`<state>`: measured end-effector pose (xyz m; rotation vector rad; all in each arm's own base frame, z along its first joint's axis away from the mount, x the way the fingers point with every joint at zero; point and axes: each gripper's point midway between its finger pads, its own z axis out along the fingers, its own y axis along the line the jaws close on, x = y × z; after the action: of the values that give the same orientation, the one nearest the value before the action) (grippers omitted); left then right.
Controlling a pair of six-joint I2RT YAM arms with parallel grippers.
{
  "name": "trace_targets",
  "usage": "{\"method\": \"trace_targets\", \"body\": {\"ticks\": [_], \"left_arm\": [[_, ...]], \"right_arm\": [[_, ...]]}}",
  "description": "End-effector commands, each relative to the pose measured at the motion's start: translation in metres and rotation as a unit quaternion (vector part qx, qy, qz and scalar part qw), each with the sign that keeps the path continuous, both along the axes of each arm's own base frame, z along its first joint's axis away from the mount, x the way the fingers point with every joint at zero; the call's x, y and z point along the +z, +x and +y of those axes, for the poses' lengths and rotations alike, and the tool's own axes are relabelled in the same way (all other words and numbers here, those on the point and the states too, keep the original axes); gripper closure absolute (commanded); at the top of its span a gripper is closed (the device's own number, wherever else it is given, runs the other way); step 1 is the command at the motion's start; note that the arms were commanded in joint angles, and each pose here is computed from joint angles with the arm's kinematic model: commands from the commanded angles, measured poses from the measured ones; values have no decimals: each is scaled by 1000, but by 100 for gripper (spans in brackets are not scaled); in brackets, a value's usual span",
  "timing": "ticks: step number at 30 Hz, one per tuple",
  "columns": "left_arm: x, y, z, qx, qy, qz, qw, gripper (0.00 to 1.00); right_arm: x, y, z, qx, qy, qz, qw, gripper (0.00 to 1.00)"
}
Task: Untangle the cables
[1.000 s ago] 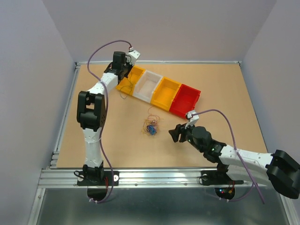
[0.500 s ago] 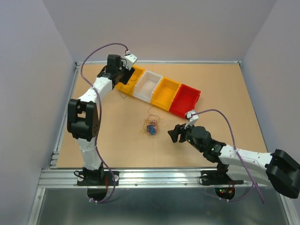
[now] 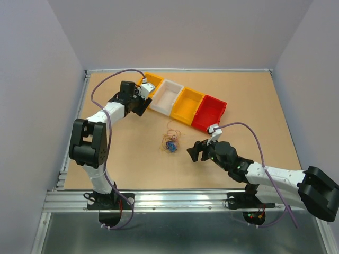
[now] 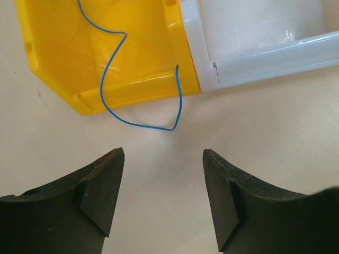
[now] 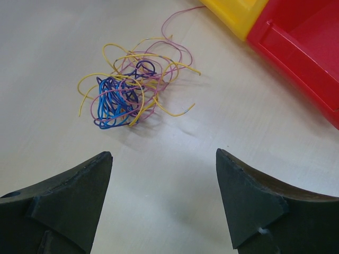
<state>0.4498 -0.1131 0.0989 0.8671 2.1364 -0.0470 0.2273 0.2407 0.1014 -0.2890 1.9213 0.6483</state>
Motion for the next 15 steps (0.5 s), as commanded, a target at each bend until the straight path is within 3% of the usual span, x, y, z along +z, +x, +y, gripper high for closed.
{"method": "trace_targets", "body": {"ticks": [1, 7, 10, 13, 15], "left_arm": [[1, 13, -14, -20, -24, -15, 999, 32], [-18, 33, -16, -15, -18, -1, 1000, 41], [-25, 42, -20, -14, -21, 3, 1000, 51], [-28, 50, -19, -9, -17, 2, 1000, 76], [-22, 55, -10, 9, -1, -9, 1000, 100]], "right_arm": [[30, 8, 12, 4, 31, -24, 999, 16], [34, 4, 10, 8, 38, -27, 999, 15], [34, 4, 8, 5, 40, -28, 999, 15], [33, 4, 7, 4, 39, -27, 999, 15], [33, 3, 8, 6, 40, -26, 999, 15]]}}
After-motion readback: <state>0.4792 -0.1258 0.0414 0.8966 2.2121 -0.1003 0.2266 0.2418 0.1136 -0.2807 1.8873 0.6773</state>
